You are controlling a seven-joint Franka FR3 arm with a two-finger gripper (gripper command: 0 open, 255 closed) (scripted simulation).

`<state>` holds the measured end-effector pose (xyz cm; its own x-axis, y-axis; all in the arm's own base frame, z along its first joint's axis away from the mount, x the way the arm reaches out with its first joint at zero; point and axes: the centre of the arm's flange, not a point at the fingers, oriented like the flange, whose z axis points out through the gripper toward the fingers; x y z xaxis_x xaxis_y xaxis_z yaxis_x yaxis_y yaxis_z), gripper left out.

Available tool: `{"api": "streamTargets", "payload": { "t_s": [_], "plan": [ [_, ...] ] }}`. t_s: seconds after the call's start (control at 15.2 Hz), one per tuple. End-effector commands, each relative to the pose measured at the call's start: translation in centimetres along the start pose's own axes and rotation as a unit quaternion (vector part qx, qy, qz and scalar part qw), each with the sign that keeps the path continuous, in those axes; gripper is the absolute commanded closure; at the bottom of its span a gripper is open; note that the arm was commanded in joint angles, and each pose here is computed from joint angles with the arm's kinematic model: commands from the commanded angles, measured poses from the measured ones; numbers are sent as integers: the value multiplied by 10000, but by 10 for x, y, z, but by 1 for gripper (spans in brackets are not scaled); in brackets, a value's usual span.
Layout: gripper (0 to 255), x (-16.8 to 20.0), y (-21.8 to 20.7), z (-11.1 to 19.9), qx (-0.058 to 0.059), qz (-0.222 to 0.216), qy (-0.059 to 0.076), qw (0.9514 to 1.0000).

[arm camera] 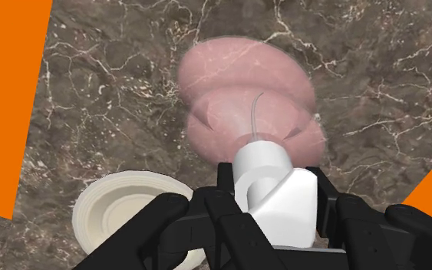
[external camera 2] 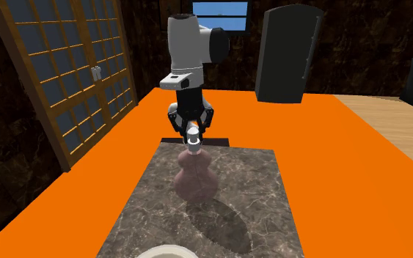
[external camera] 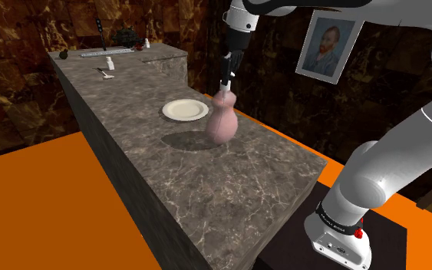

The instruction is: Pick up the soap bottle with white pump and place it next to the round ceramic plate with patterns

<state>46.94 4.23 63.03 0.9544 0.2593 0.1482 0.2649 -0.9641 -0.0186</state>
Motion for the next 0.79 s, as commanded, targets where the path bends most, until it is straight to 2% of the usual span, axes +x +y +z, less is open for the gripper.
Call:
{"api": "streamTargets", "payload": {
  "t_s": [0.0, 0.13, 0.2, 0.53, 0.73],
  "plan": [
    [255, 0, 0, 0, -2, 0, 8, 10000],
    [255, 0, 0, 0, -2, 0, 8, 10000],
    [0, 0, 0, 0, -2, 0, 8, 10000],
    [0, 0, 0, 0, -2, 0, 8, 10000],
    [0, 0, 0, -40, -2, 0, 8, 10000]
  ]
}}
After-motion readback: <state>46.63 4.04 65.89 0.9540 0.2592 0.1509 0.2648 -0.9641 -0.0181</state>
